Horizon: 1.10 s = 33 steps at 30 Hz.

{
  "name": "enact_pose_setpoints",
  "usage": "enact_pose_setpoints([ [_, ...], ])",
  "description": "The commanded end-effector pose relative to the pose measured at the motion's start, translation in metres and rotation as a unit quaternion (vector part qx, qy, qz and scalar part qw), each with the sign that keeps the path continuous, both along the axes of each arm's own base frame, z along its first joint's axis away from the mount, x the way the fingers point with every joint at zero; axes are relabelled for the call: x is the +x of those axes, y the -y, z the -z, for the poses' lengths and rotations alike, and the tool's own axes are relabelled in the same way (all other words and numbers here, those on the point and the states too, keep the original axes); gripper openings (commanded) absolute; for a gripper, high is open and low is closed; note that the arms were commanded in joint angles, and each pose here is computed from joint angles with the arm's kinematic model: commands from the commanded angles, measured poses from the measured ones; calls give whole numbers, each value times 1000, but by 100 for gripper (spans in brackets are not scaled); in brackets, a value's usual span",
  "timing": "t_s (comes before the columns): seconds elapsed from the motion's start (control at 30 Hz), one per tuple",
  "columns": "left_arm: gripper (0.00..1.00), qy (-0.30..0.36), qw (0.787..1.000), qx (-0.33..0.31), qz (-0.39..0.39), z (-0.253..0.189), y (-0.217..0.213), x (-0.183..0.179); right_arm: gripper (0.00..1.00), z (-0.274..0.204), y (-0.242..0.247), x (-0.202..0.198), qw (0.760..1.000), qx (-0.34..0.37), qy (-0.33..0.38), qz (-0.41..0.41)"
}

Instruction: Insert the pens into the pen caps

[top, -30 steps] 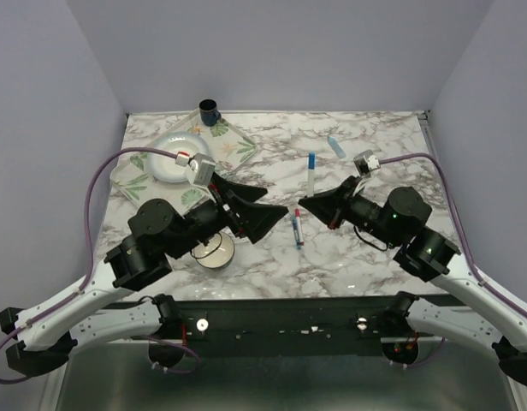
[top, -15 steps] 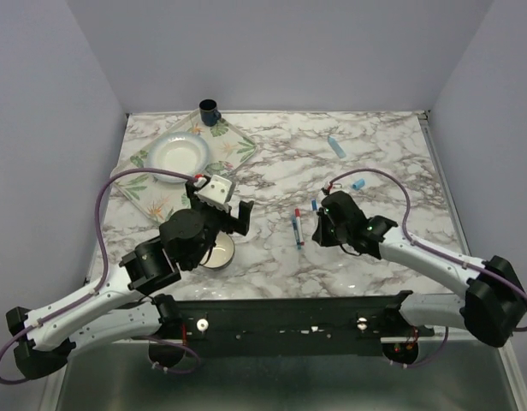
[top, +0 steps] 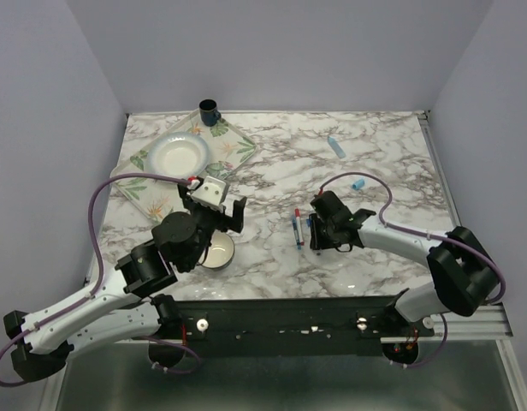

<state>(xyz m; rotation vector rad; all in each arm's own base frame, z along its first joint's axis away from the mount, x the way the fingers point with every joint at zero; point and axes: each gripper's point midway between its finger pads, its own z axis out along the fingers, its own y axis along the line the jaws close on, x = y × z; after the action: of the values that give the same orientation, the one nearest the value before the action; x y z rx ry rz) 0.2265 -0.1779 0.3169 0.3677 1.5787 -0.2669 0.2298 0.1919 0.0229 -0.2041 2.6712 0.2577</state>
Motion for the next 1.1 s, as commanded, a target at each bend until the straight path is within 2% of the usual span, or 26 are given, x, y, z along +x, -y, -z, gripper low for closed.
enact_pose_setpoints([
  [0.0,99,16,1000,-15,-19,-11,-9,2,48,-33,-14,17,998,41,36,15],
  [0.13,99,15,1000,-13,-15,-10,-7,2,49,-65,-8,42,995,50,82,26],
  [0.27,99,17,1000,-17,-17,-13,-11,0,49,-97,17,113,984,-1,176,33],
  [0.4,99,19,1000,-21,12,-12,-3,-5,50,-102,37,178,977,-72,200,20],
  [0.43,99,19,1000,-22,12,-13,-3,-5,50,-124,35,201,971,-73,225,26],
  [0.47,99,17,1000,-18,11,-11,-3,-4,50,-99,43,212,975,-99,197,26],
  [0.6,99,18,1000,-19,9,-12,-4,-3,52,-87,58,258,973,-134,184,33],
  [0.8,99,12,1000,-10,20,-7,3,-3,54,-77,81,316,970,-141,194,34],
  [0.87,99,8,1000,-4,23,-4,6,-2,55,-71,89,324,973,-143,177,33],
  [0.9,99,7,1000,-2,21,-4,7,-1,56,-84,88,335,971,-141,190,27],
  [0.97,99,5,1000,1,24,-2,9,0,58,-62,89,335,980,-132,146,7],
  [1.07,99,10,1000,11,21,-1,7,2,60,-44,87,341,983,-140,116,-20],
])
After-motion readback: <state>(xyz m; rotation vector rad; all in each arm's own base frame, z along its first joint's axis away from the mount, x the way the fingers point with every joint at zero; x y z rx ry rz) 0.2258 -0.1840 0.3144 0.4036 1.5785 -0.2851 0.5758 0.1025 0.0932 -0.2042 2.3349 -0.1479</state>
